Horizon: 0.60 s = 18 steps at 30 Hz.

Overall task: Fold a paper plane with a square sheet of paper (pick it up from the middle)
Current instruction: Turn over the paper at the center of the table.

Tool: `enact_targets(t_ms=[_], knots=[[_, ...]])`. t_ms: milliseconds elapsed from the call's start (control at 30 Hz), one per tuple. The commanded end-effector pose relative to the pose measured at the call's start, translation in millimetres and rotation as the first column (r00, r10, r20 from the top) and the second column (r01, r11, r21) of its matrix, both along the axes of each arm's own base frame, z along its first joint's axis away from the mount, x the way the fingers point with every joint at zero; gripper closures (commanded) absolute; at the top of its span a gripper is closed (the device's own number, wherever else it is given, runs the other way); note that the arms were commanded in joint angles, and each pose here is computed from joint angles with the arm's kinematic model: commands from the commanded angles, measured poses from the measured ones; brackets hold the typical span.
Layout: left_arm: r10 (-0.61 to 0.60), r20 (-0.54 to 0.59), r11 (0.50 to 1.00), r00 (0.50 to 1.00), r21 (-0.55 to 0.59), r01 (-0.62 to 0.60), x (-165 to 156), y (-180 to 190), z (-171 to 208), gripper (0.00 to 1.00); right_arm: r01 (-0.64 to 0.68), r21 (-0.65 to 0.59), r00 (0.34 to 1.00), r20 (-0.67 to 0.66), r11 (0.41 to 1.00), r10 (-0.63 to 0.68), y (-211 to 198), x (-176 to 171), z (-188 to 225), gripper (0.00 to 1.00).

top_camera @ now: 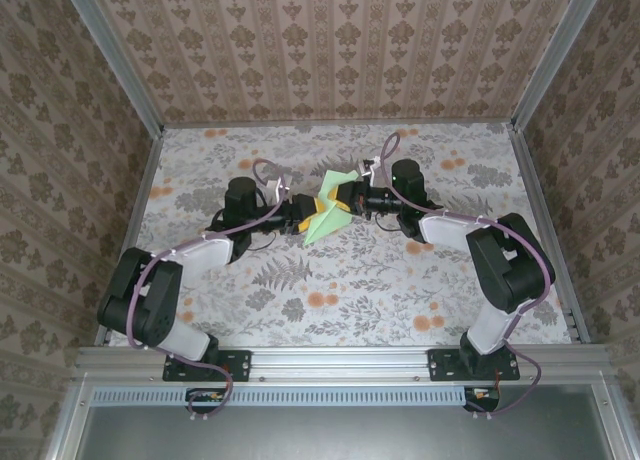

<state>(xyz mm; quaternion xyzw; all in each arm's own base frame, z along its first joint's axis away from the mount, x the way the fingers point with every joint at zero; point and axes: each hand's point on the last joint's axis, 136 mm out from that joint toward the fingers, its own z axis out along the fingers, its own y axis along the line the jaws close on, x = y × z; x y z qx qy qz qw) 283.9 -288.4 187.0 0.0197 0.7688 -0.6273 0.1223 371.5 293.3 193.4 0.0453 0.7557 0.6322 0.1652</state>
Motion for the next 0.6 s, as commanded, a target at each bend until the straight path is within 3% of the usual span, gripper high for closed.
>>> enact_targets(t_ms=[0,267,400,500,567], knots=[[-0.013,0.021,1.000,1.000,-0.011,0.013,-2,-2,0,0.53,-0.035,0.023,0.999,0.024,0.999,0.034,3,-1,8,0.87],[0.001,0.031,1.000,1.000,0.024,-0.001,1,0,-5,0.83,-0.036,0.000,0.999,-0.001,0.999,0.036,2,-2,-2,0.80],[0.018,0.028,0.997,0.999,0.074,-0.020,3,6,-14,0.89,-0.013,-0.087,0.999,-0.037,0.996,0.009,-7,-2,-15,0.68],[0.040,0.029,0.983,0.999,0.178,-0.045,3,19,-27,0.90,0.049,-0.214,0.998,-0.039,0.976,-0.058,-27,-2,-27,0.55],[0.053,0.038,0.944,0.998,0.323,-0.062,1,33,-42,0.90,0.103,-0.326,0.992,-0.036,0.940,-0.121,-47,-2,-37,0.48]])
